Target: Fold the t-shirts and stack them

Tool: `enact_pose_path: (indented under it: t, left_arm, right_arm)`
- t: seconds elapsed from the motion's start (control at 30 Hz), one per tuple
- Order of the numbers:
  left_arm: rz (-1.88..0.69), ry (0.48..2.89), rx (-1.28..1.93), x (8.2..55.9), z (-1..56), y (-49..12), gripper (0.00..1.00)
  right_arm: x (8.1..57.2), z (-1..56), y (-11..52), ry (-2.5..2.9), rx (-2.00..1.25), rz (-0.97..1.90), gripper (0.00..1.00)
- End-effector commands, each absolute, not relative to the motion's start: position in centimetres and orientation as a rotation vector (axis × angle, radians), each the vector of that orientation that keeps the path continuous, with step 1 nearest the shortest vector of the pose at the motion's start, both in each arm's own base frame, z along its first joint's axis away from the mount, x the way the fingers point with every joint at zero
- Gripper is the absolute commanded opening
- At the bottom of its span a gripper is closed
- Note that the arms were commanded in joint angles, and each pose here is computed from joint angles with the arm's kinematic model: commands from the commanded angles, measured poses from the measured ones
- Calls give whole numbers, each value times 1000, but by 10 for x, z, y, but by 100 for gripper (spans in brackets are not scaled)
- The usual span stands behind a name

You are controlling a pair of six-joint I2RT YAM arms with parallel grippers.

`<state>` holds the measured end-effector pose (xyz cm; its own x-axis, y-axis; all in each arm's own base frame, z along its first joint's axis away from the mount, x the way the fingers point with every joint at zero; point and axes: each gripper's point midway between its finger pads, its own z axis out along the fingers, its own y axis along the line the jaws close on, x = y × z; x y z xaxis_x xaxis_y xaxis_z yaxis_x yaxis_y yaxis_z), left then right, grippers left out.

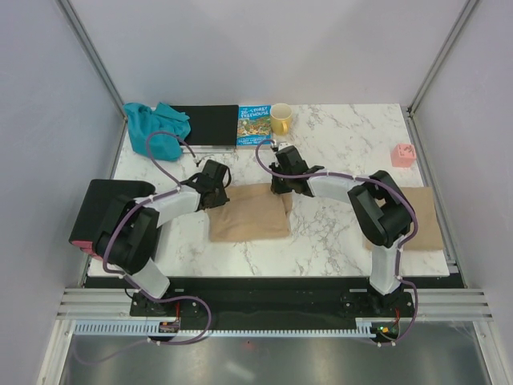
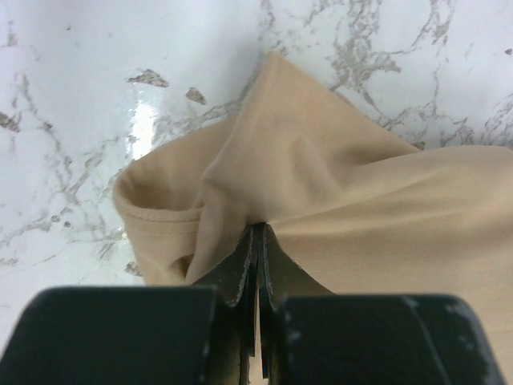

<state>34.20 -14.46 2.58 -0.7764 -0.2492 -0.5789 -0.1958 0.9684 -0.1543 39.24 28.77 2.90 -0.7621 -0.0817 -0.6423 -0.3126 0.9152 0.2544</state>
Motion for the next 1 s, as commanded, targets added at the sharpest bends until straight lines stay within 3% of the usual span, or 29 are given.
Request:
enact_pose_path:
  t: [0.0, 0.73, 0.83, 0.87, 0.97]
  left_arm:
    - [94, 2546, -377, 312, 10, -96, 2]
    - [150, 2437, -508, 296, 42, -69, 2]
    - [121, 2446, -505, 297, 43, -74, 2]
    - [115, 2451, -502, 297, 42, -75, 2]
    - [78, 2466, -491, 301, 42, -83, 4]
  right_arm:
    - [382, 8, 232, 2518, -218, 252, 0]
    - [370, 39, 199, 2486, -170, 180, 0]
    - [371, 59, 201, 2446, -161, 214, 11]
    - [371, 72, 204, 2418, -160, 245, 21]
    - [374, 106, 209, 2339, -154, 308, 26]
